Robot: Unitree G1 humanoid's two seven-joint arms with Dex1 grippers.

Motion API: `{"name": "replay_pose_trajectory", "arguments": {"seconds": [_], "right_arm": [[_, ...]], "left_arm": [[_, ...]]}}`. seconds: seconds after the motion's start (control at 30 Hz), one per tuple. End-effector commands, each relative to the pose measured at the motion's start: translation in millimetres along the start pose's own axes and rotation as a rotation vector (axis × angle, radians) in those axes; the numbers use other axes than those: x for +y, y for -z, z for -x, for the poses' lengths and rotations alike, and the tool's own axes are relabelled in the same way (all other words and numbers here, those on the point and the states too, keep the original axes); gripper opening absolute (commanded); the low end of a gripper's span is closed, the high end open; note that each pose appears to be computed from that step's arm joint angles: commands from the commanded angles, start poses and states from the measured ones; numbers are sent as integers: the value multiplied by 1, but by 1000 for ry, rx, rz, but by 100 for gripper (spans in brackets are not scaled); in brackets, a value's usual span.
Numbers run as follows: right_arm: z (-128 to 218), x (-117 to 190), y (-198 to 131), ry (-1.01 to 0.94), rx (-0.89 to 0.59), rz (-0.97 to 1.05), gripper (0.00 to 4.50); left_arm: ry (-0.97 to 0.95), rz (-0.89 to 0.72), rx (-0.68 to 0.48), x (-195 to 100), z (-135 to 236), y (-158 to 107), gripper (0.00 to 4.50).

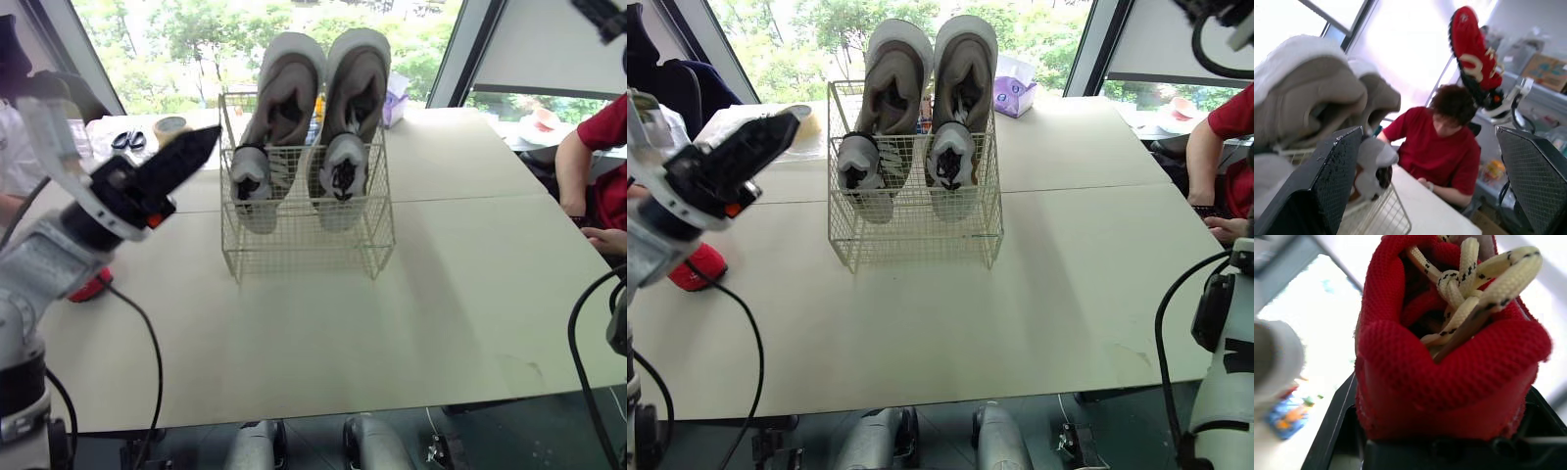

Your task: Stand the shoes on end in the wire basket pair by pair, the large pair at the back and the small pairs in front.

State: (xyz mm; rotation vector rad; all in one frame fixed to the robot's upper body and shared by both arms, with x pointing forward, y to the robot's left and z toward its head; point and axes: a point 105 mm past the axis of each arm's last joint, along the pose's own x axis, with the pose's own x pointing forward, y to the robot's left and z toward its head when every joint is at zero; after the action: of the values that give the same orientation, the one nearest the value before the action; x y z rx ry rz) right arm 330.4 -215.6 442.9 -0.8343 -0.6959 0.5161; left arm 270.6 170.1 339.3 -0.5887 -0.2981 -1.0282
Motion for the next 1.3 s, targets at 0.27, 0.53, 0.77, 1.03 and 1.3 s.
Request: {"name": "replay_pose_trajectory", "arguments": {"seconds": [0.27, 0.53, 0.77, 1.03, 1.3], "right_arm": [[-33, 79, -61, -454, -219, 171, 229], [-44, 106, -73, -542, -329, 180, 229], [-47, 123, -74, -596, -363, 189, 229], [-47, 123, -75, -579, -357, 209, 229], [-26, 86, -43, -301, -222, -280, 408]], "left_arm": [[183, 18, 108, -8, -18, -33, 450], [242, -9, 232, 1, -39, -22, 450], [342, 99, 248, 2, -62, -6, 450], [364, 131, 239, 4, -60, -6, 125], [355, 158, -13, -7, -40, -17, 39]]}}
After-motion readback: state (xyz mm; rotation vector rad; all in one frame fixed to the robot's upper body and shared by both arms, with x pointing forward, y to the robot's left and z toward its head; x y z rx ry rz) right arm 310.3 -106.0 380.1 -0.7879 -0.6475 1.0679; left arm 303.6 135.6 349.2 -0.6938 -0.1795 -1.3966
